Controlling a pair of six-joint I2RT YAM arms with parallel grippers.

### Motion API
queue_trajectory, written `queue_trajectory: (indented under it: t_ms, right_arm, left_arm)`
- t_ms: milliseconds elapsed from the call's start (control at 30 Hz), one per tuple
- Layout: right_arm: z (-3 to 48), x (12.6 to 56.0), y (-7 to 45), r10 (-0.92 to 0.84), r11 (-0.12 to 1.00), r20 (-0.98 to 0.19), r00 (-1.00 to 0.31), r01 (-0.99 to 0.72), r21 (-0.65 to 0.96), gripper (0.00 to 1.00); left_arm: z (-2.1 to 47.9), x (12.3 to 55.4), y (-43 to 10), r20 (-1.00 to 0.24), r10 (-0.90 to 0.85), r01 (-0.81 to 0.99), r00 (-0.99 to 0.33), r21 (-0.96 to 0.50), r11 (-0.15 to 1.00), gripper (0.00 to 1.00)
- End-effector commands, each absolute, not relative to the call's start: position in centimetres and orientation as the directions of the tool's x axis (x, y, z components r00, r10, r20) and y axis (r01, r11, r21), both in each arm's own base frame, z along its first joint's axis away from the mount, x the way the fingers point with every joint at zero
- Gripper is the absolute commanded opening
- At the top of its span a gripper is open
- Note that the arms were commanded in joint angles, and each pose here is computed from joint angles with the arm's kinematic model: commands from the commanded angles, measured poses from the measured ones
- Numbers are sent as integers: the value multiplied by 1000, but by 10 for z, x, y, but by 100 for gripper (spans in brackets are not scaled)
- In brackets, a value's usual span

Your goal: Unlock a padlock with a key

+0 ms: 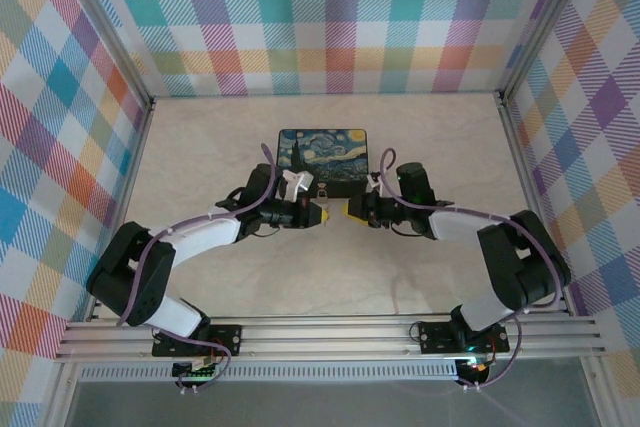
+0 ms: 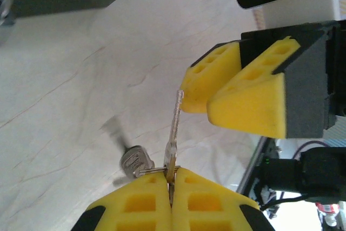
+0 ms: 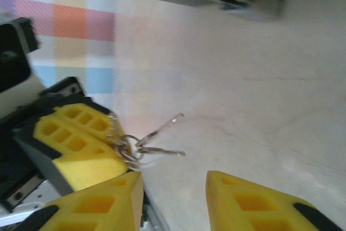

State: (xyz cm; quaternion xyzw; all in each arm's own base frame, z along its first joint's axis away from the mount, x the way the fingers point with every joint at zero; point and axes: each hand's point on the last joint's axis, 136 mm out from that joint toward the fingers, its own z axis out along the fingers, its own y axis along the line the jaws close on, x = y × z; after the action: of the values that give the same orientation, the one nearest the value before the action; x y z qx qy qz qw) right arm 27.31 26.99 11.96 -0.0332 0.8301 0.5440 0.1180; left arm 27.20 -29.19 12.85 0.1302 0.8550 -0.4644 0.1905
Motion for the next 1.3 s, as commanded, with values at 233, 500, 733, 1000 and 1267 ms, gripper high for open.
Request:
queue_trajectory:
  t_ms: [233, 500, 733, 1000, 1267]
  right_arm:
    - [187, 268, 279, 67, 247, -390, -918, -364, 898, 38]
    - [193, 281, 285, 62, 251, -417, -907, -390, 886, 36]
    - [196, 290, 289, 62, 253, -426, -903, -398, 882, 35]
    - [191, 295, 294, 40, 268, -403, -914, -379, 886, 34]
    - [174, 291, 291, 20, 304, -372, -928, -348, 886, 34]
  left_arm:
    - [179, 276, -296, -475, 11, 431, -880, -788, 439, 3]
    - [186, 274, -296, -484, 23, 446, -875, -785, 430, 2]
    - [185, 271, -294, -485, 38, 451, -874, -779, 435, 2]
    - [187, 271, -294, -494, 43, 460, -869, -772, 439, 2]
    - [190, 270, -291, -502, 40, 467, -864, -768, 439, 1]
